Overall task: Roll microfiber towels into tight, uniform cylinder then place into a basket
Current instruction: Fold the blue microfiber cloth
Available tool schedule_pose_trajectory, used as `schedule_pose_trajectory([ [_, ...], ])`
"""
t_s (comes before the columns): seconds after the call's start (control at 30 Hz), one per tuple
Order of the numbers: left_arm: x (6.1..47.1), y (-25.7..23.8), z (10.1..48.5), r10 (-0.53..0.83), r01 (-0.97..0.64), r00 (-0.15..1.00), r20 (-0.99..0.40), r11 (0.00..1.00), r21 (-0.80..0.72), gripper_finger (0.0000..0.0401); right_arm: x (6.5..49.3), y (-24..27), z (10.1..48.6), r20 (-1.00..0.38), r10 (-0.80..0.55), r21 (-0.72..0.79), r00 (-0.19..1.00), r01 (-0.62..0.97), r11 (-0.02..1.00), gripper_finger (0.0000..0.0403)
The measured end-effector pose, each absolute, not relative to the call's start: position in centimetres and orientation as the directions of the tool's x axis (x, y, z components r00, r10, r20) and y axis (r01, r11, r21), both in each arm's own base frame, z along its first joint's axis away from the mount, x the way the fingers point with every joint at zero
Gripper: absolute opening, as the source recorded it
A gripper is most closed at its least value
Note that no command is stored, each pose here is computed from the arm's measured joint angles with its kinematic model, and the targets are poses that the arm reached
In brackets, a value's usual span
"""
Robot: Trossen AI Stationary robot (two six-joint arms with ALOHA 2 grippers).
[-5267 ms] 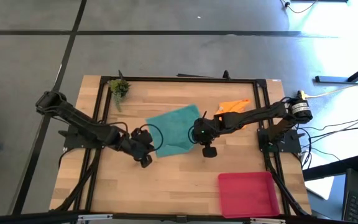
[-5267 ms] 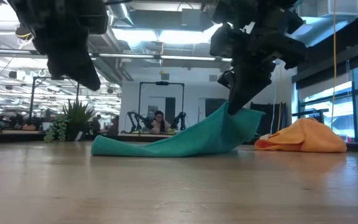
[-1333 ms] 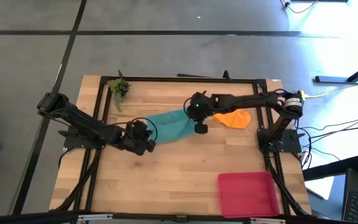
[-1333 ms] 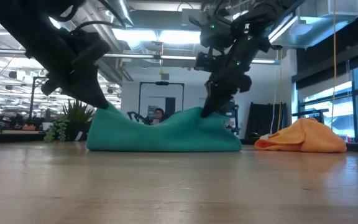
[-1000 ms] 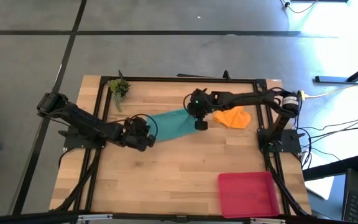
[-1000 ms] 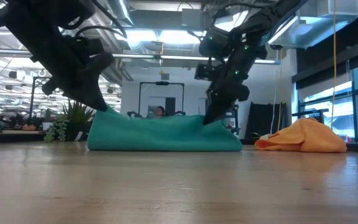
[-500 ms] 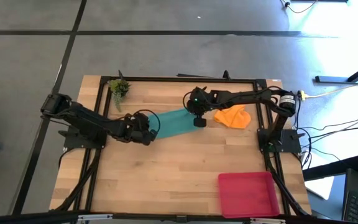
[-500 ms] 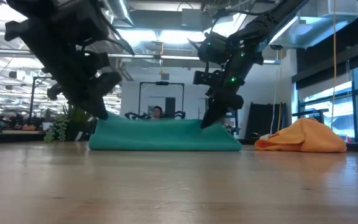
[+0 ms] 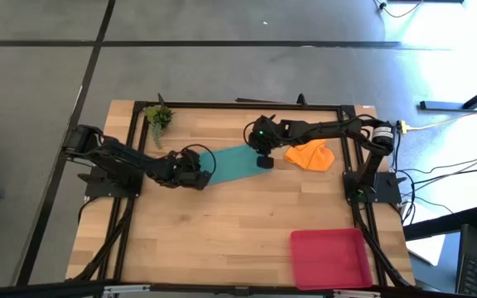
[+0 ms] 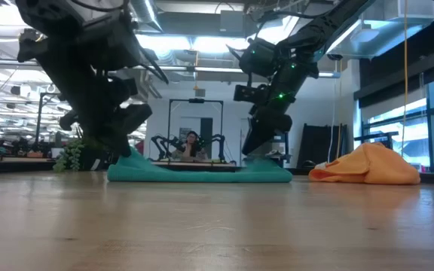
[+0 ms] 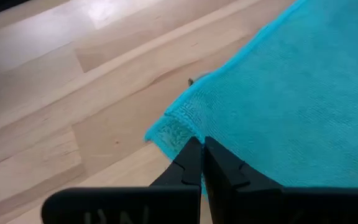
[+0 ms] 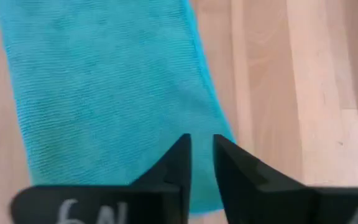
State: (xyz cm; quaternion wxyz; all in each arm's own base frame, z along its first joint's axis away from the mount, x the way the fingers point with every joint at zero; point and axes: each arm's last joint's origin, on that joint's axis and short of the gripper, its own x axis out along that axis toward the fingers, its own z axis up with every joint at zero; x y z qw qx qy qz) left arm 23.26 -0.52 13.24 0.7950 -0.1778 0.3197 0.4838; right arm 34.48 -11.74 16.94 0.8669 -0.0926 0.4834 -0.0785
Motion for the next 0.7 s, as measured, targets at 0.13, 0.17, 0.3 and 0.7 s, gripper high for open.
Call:
schedule_pose_trajectory([
  [0.13, 23.3, -0.2, 13.0, 0.661, -0.887, 0.310, -0.683, 0.459, 0.042, 0.0000, 34.5, -12.0, 17.0, -0.811, -0.314, -0.314, 0.494, 0.087, 0.946, 0.0115],
  [0.17, 23.4, -0.1, 13.0, 0.661, -0.885, 0.315, -0.681, 0.464, 0.041, 0.0000, 34.5, -12.0, 17.0, -0.808, -0.322, -0.316, 0.493, 0.100, 0.944, 0.0122],
  [0.3, 23.4, 0.2, 13.0, 0.661, -0.888, 0.308, -0.684, 0.457, 0.042, 0.0000, 34.5, -11.8, 17.0, -0.818, -0.231, -0.219, 0.528, 0.086, 0.972, 0.0134],
  [0.7, 23.4, 1.2, 12.9, 0.606, -0.892, 0.292, -0.740, 0.452, 0.017, 0.0016, 35.0, -9.9, 17.0, -0.823, -0.061, -0.099, 0.565, -0.037, 0.994, 0.0135],
])
